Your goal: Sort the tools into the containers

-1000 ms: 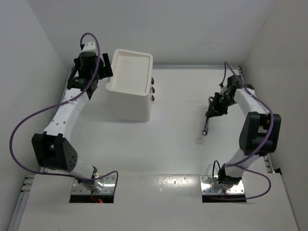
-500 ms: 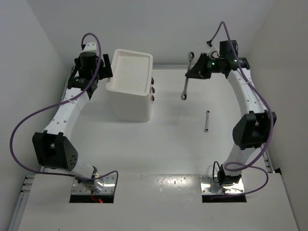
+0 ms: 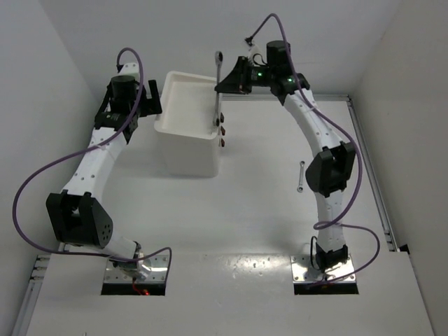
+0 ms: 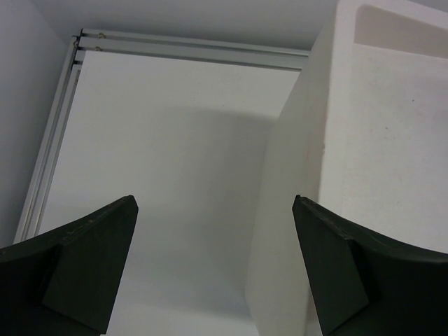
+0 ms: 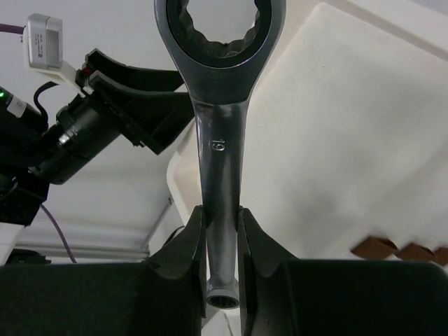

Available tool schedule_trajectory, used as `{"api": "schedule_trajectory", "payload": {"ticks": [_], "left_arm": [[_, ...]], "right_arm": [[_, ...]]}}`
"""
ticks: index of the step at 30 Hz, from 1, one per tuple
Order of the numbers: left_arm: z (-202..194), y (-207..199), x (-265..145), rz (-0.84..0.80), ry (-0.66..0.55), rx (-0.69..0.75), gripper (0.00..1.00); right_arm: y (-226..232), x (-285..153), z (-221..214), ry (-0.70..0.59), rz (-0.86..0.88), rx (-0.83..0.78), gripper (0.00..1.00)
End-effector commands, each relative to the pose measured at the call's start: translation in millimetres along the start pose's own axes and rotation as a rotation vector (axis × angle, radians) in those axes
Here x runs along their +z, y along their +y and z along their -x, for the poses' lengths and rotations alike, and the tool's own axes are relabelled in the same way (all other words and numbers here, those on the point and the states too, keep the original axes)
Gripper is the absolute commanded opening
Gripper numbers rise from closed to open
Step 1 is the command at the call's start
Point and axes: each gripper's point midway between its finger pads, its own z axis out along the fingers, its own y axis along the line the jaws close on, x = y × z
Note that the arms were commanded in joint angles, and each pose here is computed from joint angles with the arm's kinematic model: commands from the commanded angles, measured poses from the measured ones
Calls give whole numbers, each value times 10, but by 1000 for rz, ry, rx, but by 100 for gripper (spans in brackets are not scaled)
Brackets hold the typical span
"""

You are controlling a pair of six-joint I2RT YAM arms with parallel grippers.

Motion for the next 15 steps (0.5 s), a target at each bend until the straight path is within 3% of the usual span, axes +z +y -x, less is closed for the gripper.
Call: {"api": "schedule_trajectory", "payload": {"ticks": [1, 8, 15], "left_arm": [[121, -33, -60, -33, -24, 2, 100], [57, -2, -67, -19, -14, 4, 100], [50, 41, -87, 2, -16, 5, 100]], "right_arm": [[583, 47, 309, -83, 175, -105, 0], [723, 396, 127, -46, 252, -98, 0], [556, 633, -142, 21, 246, -94, 0]]}}
